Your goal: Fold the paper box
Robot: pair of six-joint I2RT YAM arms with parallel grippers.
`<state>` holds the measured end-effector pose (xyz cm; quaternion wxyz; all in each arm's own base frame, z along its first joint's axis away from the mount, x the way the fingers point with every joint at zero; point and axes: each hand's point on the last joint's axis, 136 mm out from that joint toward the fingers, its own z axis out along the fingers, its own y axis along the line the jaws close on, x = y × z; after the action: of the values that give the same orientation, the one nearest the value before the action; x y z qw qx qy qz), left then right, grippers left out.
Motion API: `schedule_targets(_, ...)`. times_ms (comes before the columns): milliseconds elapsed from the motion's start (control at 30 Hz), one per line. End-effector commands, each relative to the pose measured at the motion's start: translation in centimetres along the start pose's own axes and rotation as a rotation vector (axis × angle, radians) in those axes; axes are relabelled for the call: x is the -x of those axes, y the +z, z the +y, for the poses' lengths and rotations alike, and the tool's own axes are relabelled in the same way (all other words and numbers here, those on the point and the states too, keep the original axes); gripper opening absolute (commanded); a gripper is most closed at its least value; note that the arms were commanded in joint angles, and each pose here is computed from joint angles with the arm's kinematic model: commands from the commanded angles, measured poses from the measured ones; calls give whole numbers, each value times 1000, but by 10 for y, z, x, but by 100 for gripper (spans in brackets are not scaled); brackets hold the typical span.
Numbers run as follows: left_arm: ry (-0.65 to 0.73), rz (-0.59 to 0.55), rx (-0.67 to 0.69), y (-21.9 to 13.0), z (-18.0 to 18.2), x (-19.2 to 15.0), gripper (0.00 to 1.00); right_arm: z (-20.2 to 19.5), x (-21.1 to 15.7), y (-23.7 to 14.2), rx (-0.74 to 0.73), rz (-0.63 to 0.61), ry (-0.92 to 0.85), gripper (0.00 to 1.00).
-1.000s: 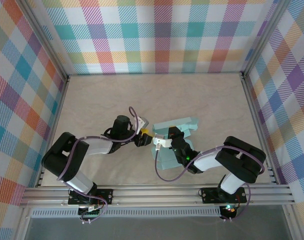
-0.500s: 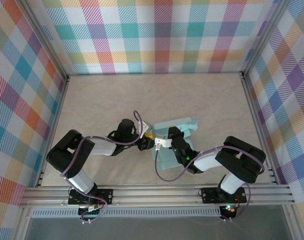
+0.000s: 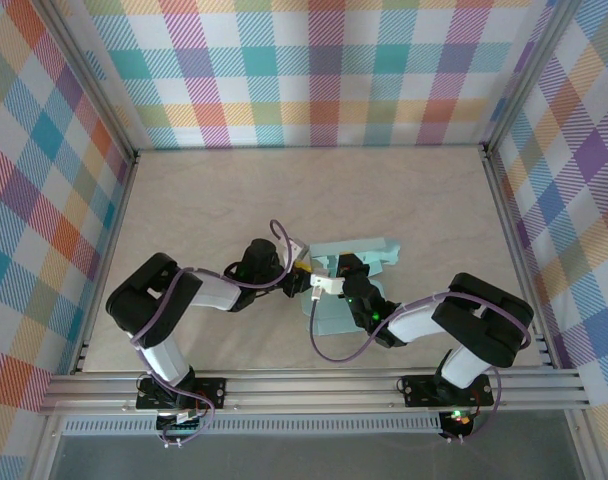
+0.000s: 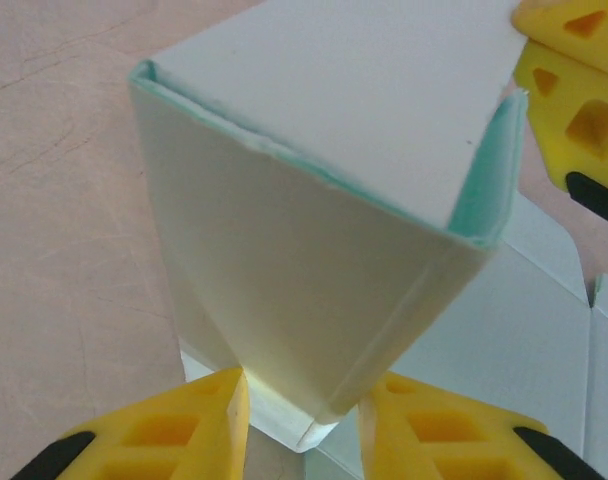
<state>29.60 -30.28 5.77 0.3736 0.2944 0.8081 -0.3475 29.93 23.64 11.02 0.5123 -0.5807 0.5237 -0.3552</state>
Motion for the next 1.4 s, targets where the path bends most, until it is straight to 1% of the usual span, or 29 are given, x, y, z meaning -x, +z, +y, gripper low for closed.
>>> schedule_targets(0,11,-73,7,8,-7,21,36,5,10,-1,33,-38,19,0)
schedule_targets(133,-9,-91,98,12,4,25,36,5,13,-2,41,-27,49,0)
schedule_targets(233,-30,-109,153,13,13,28,34,5,15,-4,48,-24,71,0)
schedule_targets(433,-45,-137,213,10,22,32,30,3,17,-6,49,-16,94,0)
schedule_targets(533,-51,-155,234,8,25,35,28,3,20,-7,65,-8,133,0)
schedule_targets(700,-59,-170,256,8,28,39,22,4,25,-7,80,-5,159,0)
schedule_targets(867,-63,-175,255,10,29,41,20,6,29,-5,82,-8,161,0)
schedule_targets(1100,-77,-184,243,12,27,46,9,9,28,-5,95,1,173,0)
schedule_targets(1267,-92,-189,247,12,27,48,6,11,28,-5,103,7,186,0)
schedule_targets(1367,-95,-188,257,12,29,48,7,10,28,-4,103,8,194,0)
